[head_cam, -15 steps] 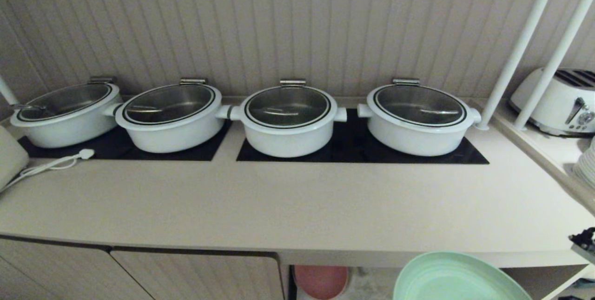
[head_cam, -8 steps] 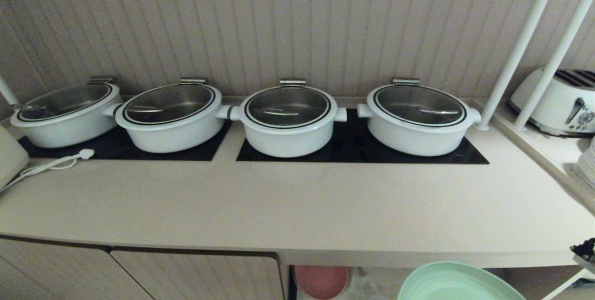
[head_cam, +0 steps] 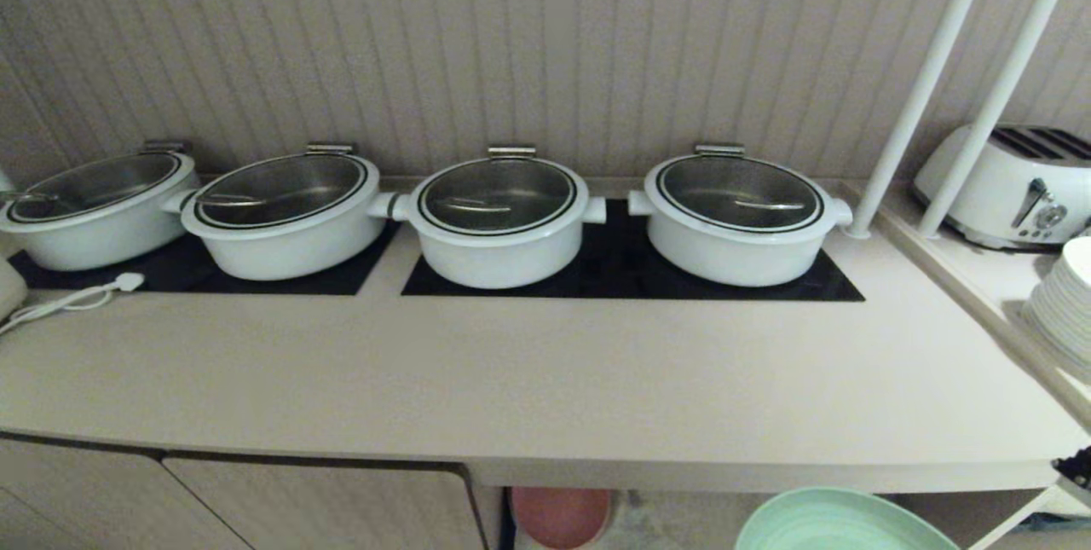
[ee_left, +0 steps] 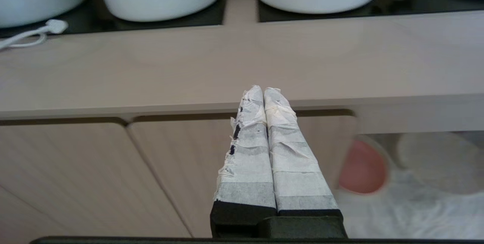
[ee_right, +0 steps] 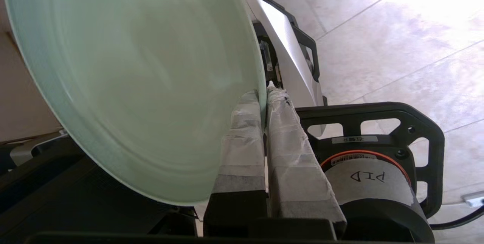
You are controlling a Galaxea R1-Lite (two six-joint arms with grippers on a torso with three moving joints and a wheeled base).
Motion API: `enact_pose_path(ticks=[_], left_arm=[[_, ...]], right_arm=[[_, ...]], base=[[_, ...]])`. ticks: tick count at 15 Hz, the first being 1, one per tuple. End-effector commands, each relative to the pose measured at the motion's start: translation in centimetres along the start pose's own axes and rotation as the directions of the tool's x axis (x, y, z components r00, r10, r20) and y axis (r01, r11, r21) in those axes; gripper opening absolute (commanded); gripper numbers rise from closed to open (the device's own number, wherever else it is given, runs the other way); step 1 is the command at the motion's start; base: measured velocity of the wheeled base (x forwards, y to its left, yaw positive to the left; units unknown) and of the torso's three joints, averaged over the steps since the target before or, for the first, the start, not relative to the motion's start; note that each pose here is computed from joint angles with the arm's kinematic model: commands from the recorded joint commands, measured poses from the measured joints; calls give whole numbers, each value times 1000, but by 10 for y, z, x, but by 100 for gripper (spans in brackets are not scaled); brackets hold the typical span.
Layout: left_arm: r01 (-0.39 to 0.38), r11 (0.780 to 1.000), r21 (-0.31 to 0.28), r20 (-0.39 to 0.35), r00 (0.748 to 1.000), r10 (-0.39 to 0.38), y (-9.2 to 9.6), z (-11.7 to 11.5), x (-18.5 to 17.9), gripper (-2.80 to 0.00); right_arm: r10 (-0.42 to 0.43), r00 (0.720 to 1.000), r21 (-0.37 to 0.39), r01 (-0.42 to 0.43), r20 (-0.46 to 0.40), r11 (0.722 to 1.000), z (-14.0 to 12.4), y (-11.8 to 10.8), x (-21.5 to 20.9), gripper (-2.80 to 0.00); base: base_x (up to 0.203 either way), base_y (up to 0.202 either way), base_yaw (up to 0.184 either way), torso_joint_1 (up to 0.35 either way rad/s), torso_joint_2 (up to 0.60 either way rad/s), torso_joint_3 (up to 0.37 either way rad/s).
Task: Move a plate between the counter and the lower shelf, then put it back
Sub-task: Put the plate in the cupboard
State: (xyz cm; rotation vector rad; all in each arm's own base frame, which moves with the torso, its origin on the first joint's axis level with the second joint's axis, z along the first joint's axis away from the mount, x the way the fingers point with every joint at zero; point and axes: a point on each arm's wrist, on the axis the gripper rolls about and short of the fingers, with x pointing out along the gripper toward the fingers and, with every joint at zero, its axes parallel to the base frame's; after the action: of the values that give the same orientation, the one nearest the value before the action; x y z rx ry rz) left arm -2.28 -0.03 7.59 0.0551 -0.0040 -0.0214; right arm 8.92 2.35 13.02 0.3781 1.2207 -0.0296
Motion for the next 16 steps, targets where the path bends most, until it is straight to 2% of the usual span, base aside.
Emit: enact_pose_path(ticks=[1,16], left_arm=[[0,1000,0,1,1000,0,0,0,0,-280],[2,1000,0,0,1000,-2,0,0,0,-280]], right_arm=[[0,1000,3,0,-2,1000,-1,0,0,-280],[1,1000,2,-1,-3,1000,-9,-5,0,-280]], base=[[0,-195,2,4,1,2],[0,-194,1,3,3,1]])
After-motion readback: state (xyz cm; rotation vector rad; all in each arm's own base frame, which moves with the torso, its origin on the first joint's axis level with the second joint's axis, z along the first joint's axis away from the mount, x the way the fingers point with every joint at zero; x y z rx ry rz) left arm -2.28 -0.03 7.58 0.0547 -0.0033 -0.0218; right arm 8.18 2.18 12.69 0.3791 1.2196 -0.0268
